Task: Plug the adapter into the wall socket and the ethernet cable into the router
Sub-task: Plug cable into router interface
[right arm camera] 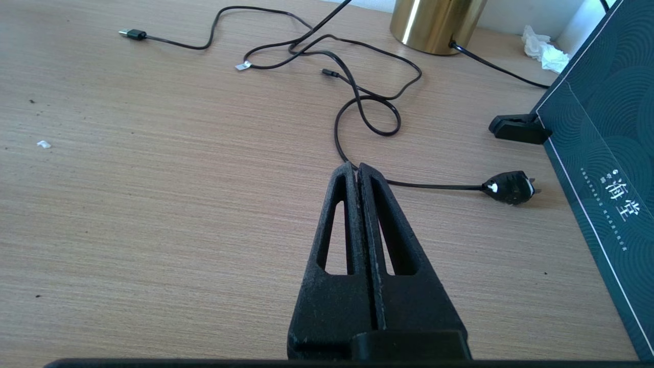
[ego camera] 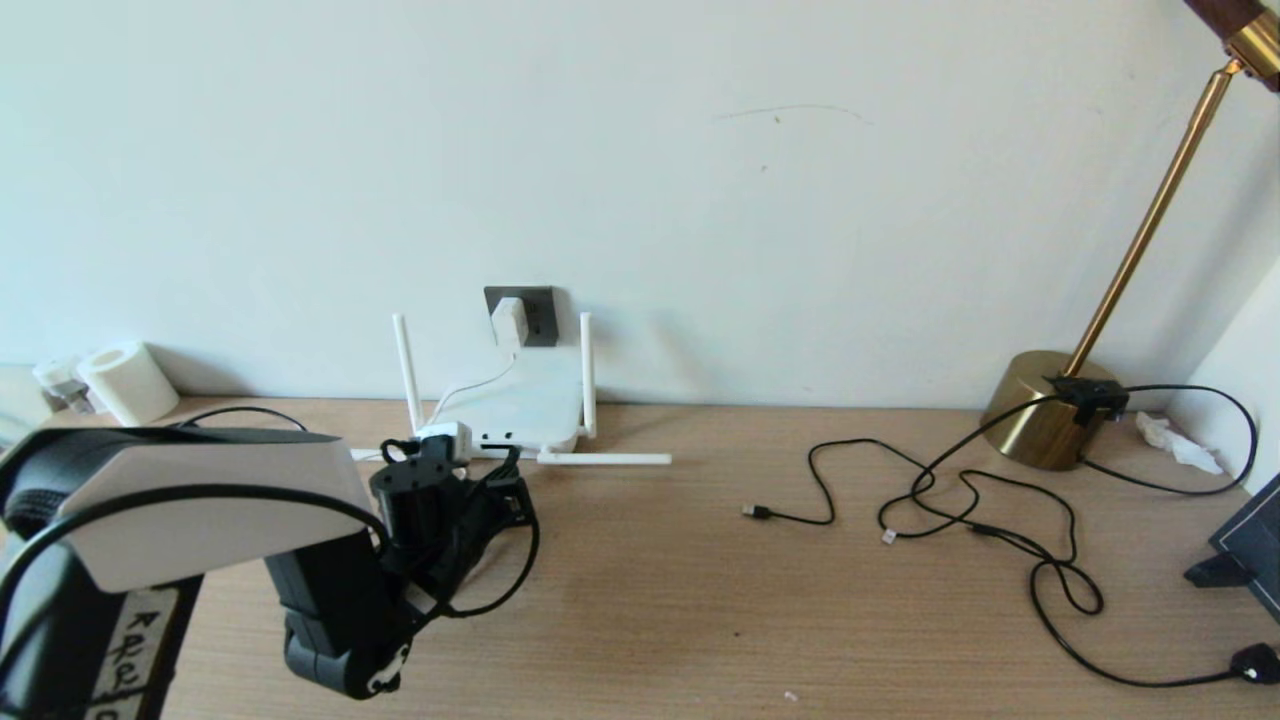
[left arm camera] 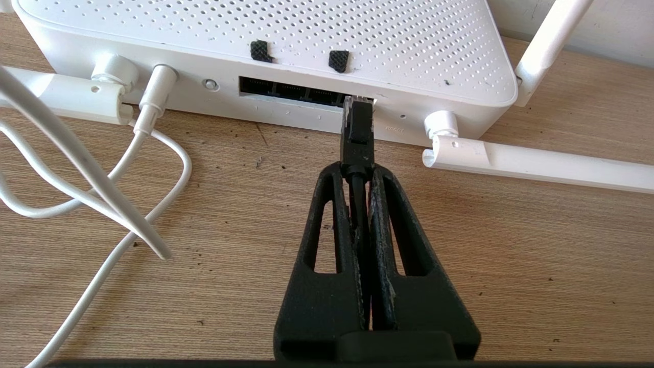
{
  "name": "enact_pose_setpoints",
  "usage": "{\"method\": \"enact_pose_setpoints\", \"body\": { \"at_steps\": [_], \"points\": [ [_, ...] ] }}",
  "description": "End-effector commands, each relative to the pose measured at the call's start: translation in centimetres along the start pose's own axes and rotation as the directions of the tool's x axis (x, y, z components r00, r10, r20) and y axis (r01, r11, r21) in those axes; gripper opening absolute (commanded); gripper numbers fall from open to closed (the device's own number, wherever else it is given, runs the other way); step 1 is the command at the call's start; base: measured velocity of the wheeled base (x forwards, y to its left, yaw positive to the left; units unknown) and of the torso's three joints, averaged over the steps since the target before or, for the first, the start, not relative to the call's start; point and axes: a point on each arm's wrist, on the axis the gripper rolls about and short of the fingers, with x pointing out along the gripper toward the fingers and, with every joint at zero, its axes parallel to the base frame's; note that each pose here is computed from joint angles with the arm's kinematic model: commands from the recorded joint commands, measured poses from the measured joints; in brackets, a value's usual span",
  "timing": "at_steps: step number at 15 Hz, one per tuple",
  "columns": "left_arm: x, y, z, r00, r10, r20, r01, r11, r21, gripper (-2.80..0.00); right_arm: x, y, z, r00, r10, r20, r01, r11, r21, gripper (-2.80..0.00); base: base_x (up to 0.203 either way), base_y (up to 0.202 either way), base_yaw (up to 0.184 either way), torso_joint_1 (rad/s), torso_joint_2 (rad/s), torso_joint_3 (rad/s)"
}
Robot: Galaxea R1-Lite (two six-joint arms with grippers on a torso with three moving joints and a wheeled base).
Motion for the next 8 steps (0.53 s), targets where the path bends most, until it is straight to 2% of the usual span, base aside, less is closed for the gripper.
{"method": "enact_pose_setpoints", "body": {
  "at_steps": [1,5,8],
  "points": [
    [-0.03,-0.01,0.17,1.000,0.001,0.011,-0.001,1.000,-0.004,-2.80,0.00,0.00,0.00,1.000,0.000,-0.001,0.000,1.000,-0.001,-2.80,0.000,0.000,0.000,0.000,0.00,0.000],
    [-0.10,0.04,0.15,1.000,0.000,0.008,0.000,1.000,-0.002,-2.80,0.00,0.00,0.00,1.000,0.000,-0.001,0.000,1.000,-0.001,-2.80,0.000,0.000,0.000,0.000,0.00,0.000],
    [-0.32,-0.09,0.20,1.000,-0.013,0.003,0.013,0.999,0.032,-2.80,0.00,0.00,0.00,1.000,0.000,-0.001,0.000,1.000,-0.001,-2.80,0.000,0.000,0.000,0.000,0.00,0.000]
  ]
}}
